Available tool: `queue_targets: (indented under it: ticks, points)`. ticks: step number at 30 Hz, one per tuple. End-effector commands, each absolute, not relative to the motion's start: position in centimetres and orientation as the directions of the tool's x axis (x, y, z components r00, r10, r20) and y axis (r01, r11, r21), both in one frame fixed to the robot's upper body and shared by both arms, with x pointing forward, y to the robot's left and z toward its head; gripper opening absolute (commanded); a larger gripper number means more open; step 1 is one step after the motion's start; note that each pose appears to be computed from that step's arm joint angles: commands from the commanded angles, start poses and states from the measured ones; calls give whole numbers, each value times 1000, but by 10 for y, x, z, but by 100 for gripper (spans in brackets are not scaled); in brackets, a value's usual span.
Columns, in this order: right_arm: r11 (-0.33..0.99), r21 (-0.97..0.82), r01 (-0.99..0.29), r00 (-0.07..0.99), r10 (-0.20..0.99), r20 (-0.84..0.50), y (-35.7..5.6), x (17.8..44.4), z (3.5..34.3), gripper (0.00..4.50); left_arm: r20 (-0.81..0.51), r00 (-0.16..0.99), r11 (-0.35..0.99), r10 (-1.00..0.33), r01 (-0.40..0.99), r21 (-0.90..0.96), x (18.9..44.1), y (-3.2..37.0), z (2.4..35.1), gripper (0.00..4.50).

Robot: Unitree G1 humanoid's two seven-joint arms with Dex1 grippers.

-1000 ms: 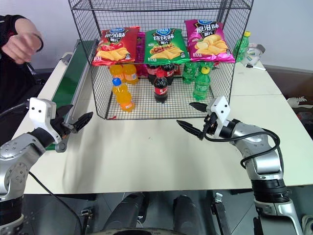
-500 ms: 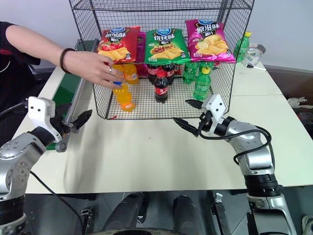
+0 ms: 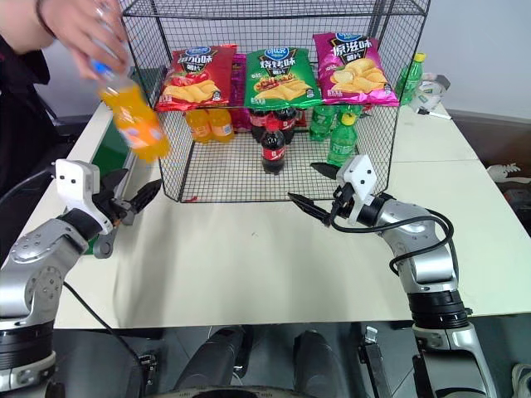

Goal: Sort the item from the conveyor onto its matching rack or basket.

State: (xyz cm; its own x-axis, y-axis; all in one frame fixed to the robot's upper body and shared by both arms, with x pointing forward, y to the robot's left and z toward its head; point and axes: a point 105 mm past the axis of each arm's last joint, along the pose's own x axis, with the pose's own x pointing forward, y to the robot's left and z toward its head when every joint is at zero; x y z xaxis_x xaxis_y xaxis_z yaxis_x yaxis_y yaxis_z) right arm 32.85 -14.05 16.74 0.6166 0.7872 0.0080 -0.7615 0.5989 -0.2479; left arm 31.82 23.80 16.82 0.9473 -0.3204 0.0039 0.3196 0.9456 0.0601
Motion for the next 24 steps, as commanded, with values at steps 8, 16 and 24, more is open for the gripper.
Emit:
queue_targets:
  ticks: [8, 16, 24]
  points:
    - [566, -293, -770, 571, 817, 78, -123, 324, 185, 450, 122, 985, 993, -119, 116, 29, 322, 274, 179, 439]
    - [550, -305, -777, 554, 828, 83, -120, 325, 188, 450, 170, 977, 991, 130, -134, 14, 322, 318, 179, 439]
    - [545, -313, -778, 547, 832, 89, -113, 320, 191, 450, 146, 935, 944, 324, -329, 12, 317, 357, 176, 439]
